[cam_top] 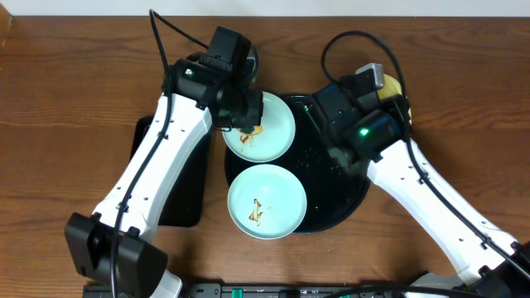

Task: Clean dirty plates on tray and stack at the side
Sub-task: 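Lift the yellow plate with the right gripper off the black tray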

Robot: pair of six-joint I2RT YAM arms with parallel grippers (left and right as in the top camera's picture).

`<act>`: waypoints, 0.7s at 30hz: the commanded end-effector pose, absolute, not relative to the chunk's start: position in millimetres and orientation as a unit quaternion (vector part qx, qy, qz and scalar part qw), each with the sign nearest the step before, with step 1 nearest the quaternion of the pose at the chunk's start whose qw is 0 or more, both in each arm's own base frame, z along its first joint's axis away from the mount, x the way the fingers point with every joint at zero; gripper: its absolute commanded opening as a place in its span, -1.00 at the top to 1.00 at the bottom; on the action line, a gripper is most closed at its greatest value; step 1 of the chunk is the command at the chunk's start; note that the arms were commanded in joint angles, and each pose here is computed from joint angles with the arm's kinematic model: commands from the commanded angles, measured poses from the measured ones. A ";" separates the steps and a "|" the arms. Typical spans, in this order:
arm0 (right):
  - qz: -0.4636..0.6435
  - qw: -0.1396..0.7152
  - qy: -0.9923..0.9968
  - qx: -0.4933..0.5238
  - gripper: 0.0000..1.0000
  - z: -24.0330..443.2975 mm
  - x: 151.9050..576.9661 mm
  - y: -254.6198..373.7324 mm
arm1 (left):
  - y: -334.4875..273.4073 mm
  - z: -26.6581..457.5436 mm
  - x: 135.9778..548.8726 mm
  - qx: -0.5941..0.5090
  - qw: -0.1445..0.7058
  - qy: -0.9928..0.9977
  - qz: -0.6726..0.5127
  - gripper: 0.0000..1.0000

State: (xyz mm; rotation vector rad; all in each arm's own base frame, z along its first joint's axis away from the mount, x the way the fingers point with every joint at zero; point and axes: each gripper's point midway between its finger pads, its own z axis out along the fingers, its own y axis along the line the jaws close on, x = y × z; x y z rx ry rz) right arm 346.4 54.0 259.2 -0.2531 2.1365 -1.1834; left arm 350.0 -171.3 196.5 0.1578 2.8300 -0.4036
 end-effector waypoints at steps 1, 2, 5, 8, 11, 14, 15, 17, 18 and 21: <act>-0.502 0.372 0.776 -0.092 0.97 293.6 342.2 58.0 | -161.8 199.9 356.4 0.042 0.148 0.979 -0.135 0.85; -0.504 0.373 0.773 -0.094 0.98 295.0 341.8 59.7 | -160.1 199.9 357.0 0.039 0.148 0.979 -0.135 0.85; -0.504 0.378 0.769 -0.109 0.97 296.9 342.5 68.4 | -155.4 199.7 358.7 0.033 0.148 0.979 -0.134 0.85; -0.507 0.382 0.764 -0.114 0.97 299.0 341.7 72.6 | -153.5 199.5 358.8 0.031 0.147 0.980 -0.133 0.85; -0.505 0.386 0.763 -0.117 0.97 299.7 341.1 76.5 | -153.5 199.5 358.9 0.032 0.147 0.980 -0.133 0.85; -0.504 0.388 0.762 -0.119 0.97 299.8 340.7 78.8 | -153.5 199.5 358.9 0.032 0.147 0.980 -0.133 0.85; -0.504 0.388 0.762 -0.120 0.97 299.8 340.6 79.3 | -153.5 199.5 358.9 0.032 0.147 0.980 -0.133 0.85; -0.503 0.390 0.762 -0.121 0.97 299.8 340.3 80.7 | -153.5 199.5 358.8 0.032 0.147 0.980 -0.133 0.85; -0.502 0.390 0.762 -0.122 0.97 299.7 340.1 81.6 | -153.5 199.5 358.8 0.032 0.147 0.980 -0.133 0.85; -0.500 0.392 0.762 -0.125 0.97 299.6 339.6 84.0 | -153.5 199.5 358.8 0.032 0.147 0.980 -0.133 0.85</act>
